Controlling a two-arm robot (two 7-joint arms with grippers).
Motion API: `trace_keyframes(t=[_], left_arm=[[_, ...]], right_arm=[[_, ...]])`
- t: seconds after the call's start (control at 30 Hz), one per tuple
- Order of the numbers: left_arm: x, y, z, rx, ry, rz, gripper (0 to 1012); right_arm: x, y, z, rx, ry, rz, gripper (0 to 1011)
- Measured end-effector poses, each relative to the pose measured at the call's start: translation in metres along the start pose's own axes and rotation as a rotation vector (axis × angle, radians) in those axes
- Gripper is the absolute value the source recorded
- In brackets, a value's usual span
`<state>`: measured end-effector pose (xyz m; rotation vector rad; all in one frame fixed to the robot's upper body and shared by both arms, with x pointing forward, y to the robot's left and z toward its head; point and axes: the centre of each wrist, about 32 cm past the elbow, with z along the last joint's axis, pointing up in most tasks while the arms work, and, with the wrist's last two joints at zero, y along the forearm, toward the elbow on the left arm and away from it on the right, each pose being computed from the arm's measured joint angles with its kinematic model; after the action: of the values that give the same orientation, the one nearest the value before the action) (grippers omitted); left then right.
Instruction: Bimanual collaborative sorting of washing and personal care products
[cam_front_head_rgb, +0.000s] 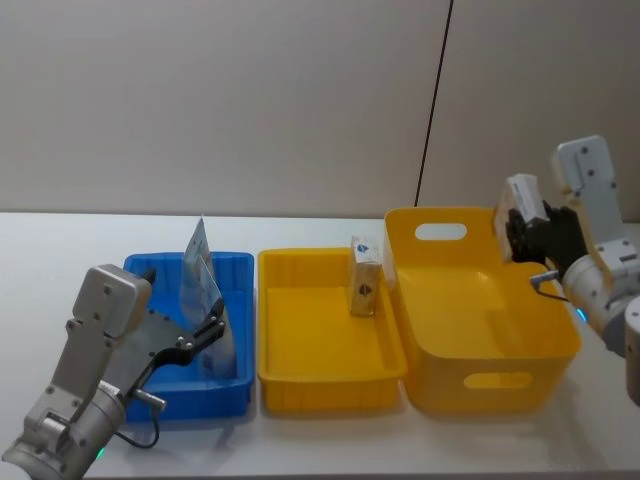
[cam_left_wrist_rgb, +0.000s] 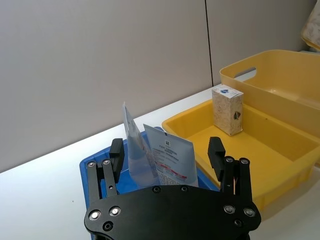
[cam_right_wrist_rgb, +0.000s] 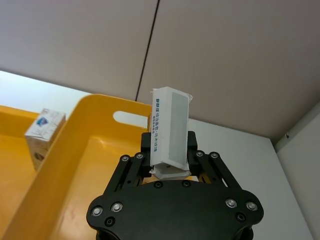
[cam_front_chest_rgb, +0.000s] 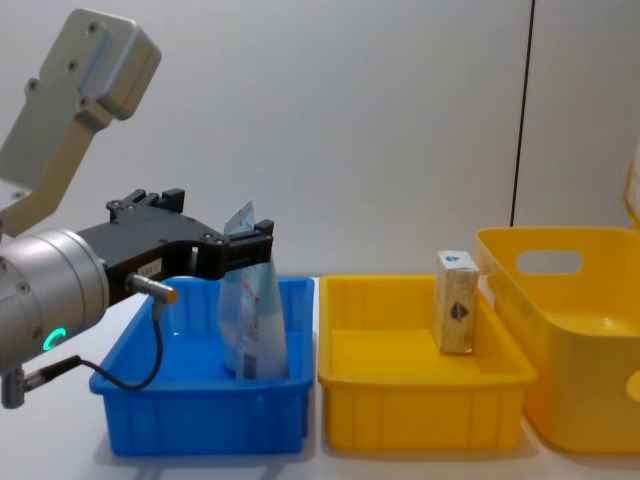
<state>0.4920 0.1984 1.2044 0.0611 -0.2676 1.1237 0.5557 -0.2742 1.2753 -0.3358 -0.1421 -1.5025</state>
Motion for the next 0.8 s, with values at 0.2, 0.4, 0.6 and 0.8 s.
trace_keyframes(t=[0.2,0.4,0.6,0.8], left_arm=[[0.0000,0.0000,0.0000,0.000,0.000,0.000,1001],[0.0000,0.0000,0.0000,0.000,0.000,0.000,1001],[0.0000,0.0000,0.0000,0.000,0.000,0.000,1001],[0.0000,0.0000,0.0000,0.000,0.000,0.000,1001]], right_arm=[[0.0053,0.0028,-0.0024,-0.013,0.000,-0.002,347],[0.0079,0.0054,-0.0002,-0.007,0.000,0.013,347],[0.0080,0.0076,0.0039,0.011,-0.003,0.030,347],[0.0077,0.0089,0.0063,0.022,-0.005,0.041,347]])
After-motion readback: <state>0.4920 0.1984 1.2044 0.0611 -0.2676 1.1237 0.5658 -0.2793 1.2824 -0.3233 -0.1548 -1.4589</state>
